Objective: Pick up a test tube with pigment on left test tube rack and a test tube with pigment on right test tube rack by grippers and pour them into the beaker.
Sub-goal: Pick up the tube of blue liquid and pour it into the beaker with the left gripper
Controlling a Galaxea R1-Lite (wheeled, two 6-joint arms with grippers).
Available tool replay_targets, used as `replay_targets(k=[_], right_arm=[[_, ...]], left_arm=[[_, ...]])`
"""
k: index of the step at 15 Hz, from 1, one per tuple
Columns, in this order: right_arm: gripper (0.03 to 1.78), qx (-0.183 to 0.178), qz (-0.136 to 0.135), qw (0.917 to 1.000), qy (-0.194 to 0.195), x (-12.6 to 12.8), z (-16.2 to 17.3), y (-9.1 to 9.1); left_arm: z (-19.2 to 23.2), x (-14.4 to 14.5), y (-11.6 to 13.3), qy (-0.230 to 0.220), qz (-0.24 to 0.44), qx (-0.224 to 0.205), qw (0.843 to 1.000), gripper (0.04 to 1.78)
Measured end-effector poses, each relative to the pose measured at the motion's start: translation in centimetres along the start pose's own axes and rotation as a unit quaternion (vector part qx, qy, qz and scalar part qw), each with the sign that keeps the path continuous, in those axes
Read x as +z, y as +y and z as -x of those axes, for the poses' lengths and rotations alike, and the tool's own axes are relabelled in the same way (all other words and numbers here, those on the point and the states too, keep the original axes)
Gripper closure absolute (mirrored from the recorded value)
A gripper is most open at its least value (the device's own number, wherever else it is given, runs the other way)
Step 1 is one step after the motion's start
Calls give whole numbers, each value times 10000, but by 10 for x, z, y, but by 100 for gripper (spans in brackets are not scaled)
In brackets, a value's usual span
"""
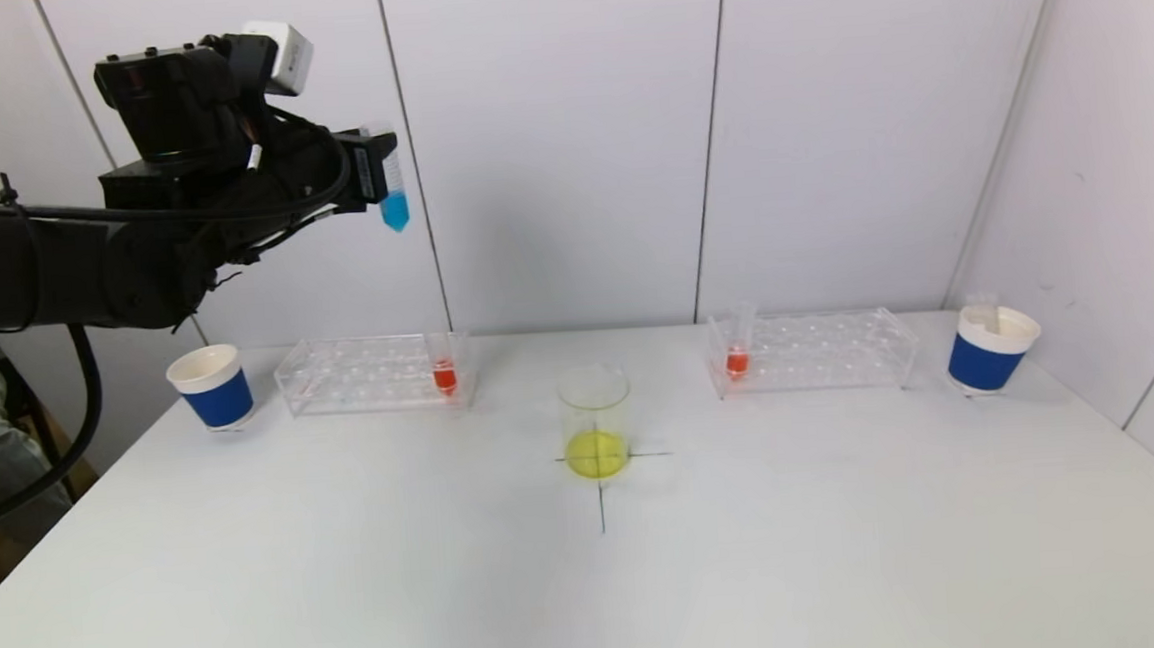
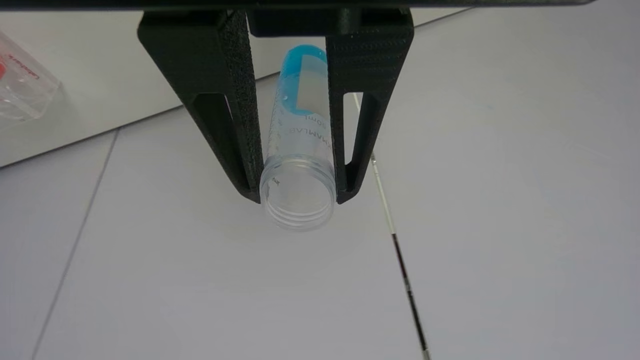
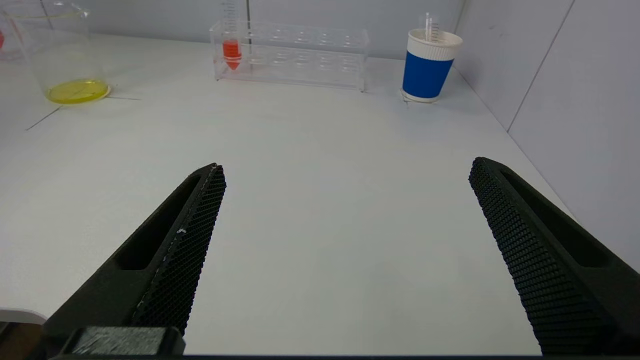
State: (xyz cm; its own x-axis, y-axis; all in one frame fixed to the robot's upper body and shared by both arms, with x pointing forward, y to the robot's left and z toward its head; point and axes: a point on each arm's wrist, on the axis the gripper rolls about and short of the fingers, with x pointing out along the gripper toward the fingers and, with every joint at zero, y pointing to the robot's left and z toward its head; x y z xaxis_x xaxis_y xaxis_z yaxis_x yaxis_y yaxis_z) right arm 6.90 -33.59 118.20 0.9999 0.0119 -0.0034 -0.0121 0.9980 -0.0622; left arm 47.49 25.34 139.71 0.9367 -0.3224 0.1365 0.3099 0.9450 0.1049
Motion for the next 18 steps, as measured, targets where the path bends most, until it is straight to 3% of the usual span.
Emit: replay_targets(k=[6, 9, 12, 18], right_arm=[[4, -2, 0, 10000, -2, 0, 0, 0], [4, 0, -2, 10000, 0, 0, 0, 0], [4, 0, -2, 10000, 0, 0, 0, 0], [4, -2, -2, 10000, 0, 0, 0, 0]], left_arm=[[-12, 9, -49, -97, -390, -661, 9970, 140], [-18, 4, -70, -158, -567, -1242, 9905, 140], [-21, -3, -80, -276, -946, -1881, 9772, 140], [-32, -23, -89, -695, -1499, -2518, 9536, 140]])
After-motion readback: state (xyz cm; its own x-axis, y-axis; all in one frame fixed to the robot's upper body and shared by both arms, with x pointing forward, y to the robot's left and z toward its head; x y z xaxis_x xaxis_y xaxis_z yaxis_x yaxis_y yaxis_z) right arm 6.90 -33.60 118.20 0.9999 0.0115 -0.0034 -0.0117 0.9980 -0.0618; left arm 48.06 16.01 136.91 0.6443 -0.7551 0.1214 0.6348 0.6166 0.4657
